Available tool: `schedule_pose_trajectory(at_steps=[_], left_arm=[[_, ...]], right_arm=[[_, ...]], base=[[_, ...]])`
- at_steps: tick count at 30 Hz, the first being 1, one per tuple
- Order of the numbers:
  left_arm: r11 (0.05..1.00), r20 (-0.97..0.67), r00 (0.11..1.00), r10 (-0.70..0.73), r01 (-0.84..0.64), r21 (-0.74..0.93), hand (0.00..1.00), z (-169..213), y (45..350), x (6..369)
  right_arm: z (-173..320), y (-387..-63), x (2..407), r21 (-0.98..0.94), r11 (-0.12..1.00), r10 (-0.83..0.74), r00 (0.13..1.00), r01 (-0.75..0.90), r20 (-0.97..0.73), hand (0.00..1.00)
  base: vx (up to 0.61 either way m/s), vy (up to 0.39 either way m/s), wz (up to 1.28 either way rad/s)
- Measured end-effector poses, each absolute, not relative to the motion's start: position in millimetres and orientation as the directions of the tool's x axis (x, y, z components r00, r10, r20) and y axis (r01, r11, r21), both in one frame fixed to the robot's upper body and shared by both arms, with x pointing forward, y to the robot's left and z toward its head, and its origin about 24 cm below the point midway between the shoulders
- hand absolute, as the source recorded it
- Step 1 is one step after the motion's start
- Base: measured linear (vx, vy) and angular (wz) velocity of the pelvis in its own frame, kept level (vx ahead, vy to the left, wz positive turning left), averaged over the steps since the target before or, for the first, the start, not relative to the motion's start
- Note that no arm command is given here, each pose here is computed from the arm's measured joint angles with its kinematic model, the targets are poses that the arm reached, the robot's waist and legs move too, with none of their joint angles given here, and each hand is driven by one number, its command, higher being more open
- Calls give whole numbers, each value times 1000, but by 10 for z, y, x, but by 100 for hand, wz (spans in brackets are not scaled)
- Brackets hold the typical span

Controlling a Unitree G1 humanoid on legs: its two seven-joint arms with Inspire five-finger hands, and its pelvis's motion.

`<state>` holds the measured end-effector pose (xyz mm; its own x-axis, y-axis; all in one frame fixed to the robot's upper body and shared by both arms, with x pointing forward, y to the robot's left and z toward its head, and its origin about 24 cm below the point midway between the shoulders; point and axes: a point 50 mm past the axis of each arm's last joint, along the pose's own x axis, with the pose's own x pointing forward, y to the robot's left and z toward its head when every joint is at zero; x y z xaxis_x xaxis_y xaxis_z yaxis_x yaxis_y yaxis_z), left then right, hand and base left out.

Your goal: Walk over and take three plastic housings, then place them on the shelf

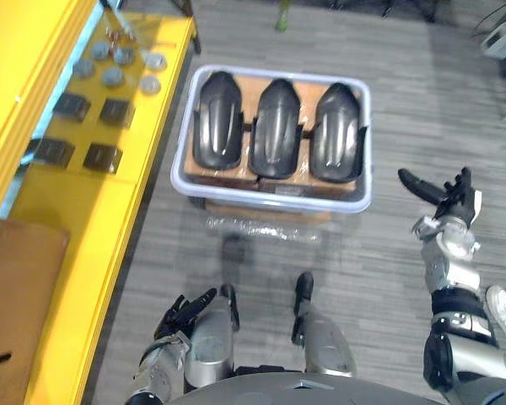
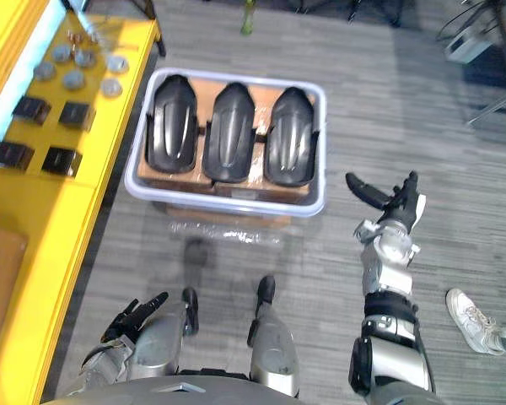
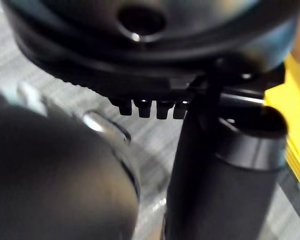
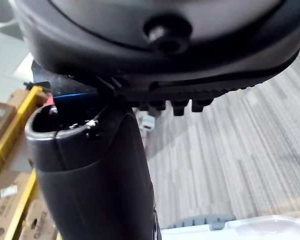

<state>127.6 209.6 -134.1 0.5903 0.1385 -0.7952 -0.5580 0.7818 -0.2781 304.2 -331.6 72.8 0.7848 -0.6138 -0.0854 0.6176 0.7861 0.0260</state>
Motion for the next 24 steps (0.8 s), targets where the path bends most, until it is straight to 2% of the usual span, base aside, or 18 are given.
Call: schedule_pose_trajectory(at_steps=[2,9,24], left_arm=[[781,-813,570,122,-560,-275,100,-1393,2068,1212],[810,-775,628,72,-490,-323,100,-1362,1977,1325],[773,-757,654,11,-485,-408,100,-1385,1822,1355]], right_arm=[[897,-3402,3141,-12,786,-617,784,618,-71,100],[1582,-3569,3386,-91,776,-622,781,624,54,100],[1880,-3779,3451,-228,727,-674,736,648,-60,100]], base=[[-73,47,24],[-54,55,10],[-36,16,12]])
